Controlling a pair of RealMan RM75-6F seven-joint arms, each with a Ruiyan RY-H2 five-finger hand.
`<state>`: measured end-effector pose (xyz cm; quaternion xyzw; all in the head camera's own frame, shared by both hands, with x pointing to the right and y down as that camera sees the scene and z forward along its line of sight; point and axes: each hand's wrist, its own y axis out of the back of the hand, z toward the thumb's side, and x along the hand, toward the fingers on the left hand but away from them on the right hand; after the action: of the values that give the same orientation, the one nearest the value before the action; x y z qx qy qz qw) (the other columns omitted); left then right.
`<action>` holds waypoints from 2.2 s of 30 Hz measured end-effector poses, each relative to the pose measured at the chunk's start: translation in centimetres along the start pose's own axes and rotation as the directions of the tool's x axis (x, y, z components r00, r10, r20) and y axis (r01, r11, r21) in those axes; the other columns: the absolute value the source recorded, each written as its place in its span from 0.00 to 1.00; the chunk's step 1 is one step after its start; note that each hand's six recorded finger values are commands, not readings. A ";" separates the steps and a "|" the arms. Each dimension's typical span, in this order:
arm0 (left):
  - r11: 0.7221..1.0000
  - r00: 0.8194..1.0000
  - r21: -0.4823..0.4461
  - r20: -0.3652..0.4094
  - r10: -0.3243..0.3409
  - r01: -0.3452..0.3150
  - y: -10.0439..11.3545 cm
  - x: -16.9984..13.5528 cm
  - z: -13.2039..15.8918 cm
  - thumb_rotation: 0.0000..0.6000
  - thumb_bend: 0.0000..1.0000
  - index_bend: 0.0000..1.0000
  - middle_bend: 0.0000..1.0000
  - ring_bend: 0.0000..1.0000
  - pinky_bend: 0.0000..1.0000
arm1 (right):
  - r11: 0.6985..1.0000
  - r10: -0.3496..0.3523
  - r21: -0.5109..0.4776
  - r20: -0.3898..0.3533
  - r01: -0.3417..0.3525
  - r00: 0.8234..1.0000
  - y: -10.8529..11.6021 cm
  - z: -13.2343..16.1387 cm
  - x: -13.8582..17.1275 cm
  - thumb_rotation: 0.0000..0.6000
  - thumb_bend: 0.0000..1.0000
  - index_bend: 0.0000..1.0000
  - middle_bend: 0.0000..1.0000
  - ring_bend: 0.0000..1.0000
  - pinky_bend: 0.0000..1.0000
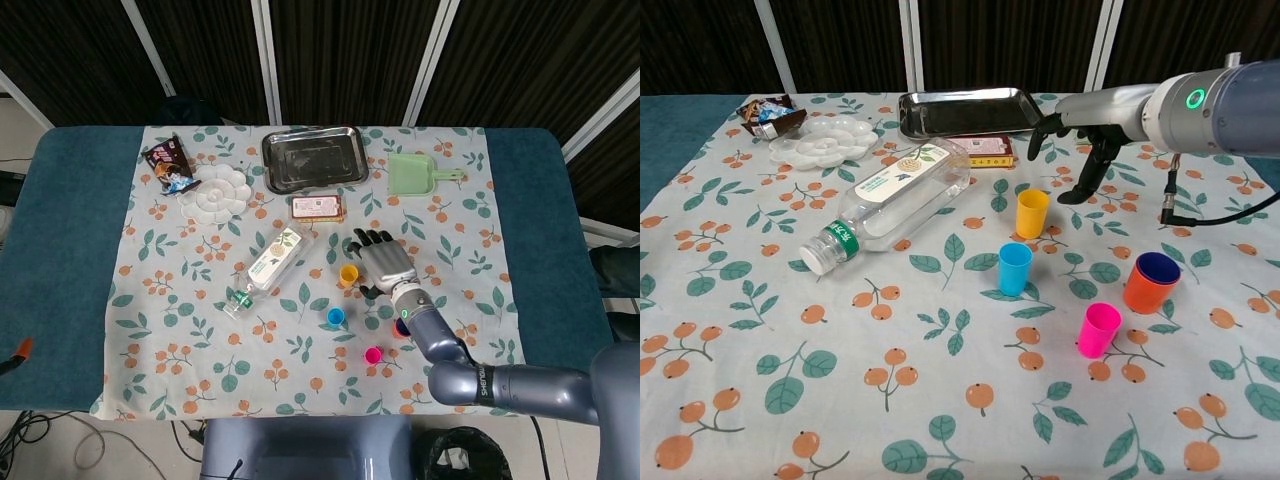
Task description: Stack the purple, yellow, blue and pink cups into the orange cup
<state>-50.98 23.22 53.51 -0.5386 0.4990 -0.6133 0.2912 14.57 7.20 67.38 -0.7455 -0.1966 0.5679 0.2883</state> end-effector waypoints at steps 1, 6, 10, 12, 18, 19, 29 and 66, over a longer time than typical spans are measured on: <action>1.000 1.000 0.000 0.000 -0.001 0.001 0.0 0.0 0.0 1.00 0.22 0.14 0.07 0.01 0.00 | 1.000 0.000 0.002 0.001 0.000 1.000 -0.1 0.0 -0.1 1.00 0.40 0.25 0.00 0.06 0.09; 1.000 1.000 0.000 0.000 -0.002 0.002 0.0 0.0 0.0 1.00 0.22 0.14 0.07 0.01 0.00 | 1.000 -0.001 -0.002 -0.002 0.001 1.000 -0.7 0.5 -0.7 1.00 0.40 0.26 0.00 0.06 0.09; 1.000 1.000 -0.001 -0.003 -0.001 0.001 0.0 0.0 -0.1 1.00 0.22 0.14 0.07 0.01 0.00 | 1.000 -0.005 -0.004 -0.002 0.005 1.000 -0.9 0.7 -1.1 1.00 0.40 0.26 0.00 0.06 0.09; 1.000 1.000 0.000 -0.004 -0.002 0.002 -0.1 0.0 -0.1 1.00 0.22 0.14 0.07 0.01 0.00 | 1.000 -0.005 -0.004 0.000 0.005 1.000 -0.9 0.8 -1.3 1.00 0.40 0.27 0.00 0.06 0.09; 1.000 1.000 0.002 -0.008 -0.002 0.002 -0.1 0.0 -0.1 1.00 0.22 0.14 0.07 0.01 0.00 | 1.000 -0.002 -0.005 0.009 0.002 1.000 -1.3 0.7 -1.8 1.00 0.40 0.30 0.00 0.06 0.09; 1.000 1.000 0.002 -0.008 -0.001 0.001 -0.1 0.0 -0.1 1.00 0.22 0.14 0.07 0.01 0.00 | 1.000 -0.001 -0.005 0.010 0.001 1.000 -1.4 0.6 -1.9 1.00 0.40 0.30 0.00 0.06 0.09; 1.000 1.000 0.002 -0.011 0.002 -0.002 0.0 0.0 -0.1 1.00 0.22 0.14 0.07 0.01 0.00 | 1.000 0.003 -0.012 0.000 -0.003 1.000 -2.0 0.8 -2.3 1.00 0.40 0.32 0.00 0.06 0.09; 1.000 1.000 0.005 -0.017 0.001 -0.001 0.0 0.1 -0.4 1.00 0.22 0.14 0.07 0.01 0.00 | 0.999 -0.007 -0.039 0.006 0.007 1.000 -2.9 0.8 -3.5 1.00 0.40 0.46 0.00 0.08 0.09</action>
<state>-51.38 23.19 53.55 -0.5323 0.5003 -0.6189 0.2885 12.98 7.39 71.64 -0.7485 -0.2112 0.5653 0.2750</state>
